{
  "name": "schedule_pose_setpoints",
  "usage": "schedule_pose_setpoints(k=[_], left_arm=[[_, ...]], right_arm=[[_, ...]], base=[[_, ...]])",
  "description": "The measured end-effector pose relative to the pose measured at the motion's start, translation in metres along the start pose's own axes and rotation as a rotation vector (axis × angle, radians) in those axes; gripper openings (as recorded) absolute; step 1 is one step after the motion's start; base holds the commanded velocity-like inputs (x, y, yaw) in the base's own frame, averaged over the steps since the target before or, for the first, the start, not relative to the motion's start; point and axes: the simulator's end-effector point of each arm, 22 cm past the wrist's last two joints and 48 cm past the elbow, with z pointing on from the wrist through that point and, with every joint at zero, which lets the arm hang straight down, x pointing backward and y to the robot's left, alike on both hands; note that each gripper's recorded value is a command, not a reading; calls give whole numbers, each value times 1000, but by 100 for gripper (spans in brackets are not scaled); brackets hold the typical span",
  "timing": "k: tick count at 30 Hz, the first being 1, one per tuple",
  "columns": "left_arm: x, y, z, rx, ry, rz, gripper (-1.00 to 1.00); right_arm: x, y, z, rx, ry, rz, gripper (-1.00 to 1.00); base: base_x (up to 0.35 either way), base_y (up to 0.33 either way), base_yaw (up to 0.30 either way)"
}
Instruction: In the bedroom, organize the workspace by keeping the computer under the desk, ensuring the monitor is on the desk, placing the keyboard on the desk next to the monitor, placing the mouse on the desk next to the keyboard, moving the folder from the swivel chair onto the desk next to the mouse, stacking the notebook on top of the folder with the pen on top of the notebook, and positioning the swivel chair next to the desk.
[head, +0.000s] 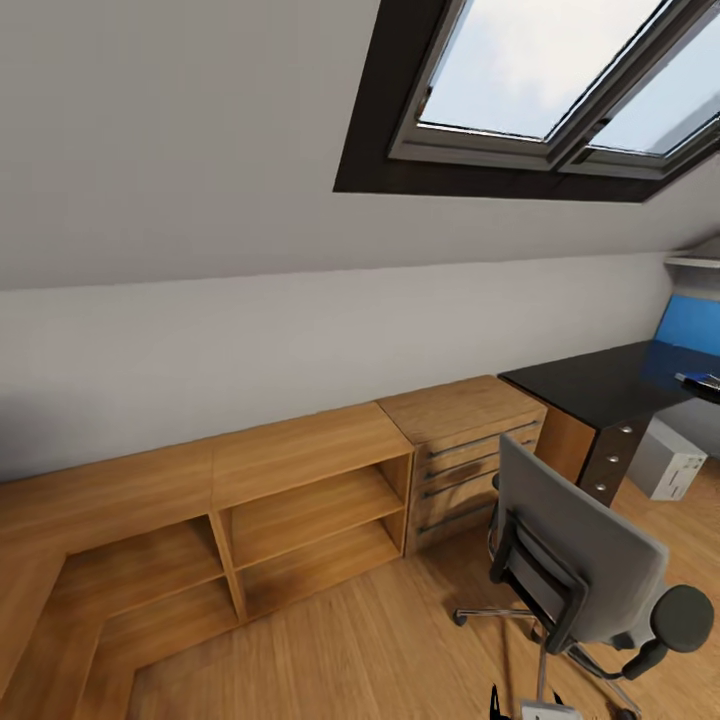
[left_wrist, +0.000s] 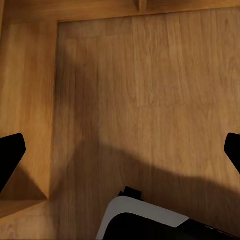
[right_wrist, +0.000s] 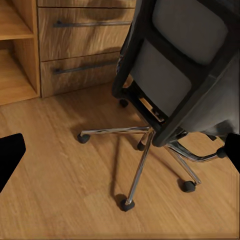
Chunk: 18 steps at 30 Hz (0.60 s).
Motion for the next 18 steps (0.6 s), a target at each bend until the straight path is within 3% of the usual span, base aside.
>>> schedule_pose_setpoints(k=[13, 18], left_arm=[[7, 2, 0, -5, 16, 4, 100], [9, 3, -1, -7, 22, 6, 100]], right_arm=[[8, 1, -1, -3, 17, -6, 100], [11, 2, -2, -5, 24, -8, 100]], base=[[2, 1, -124], [124, 94, -124]])
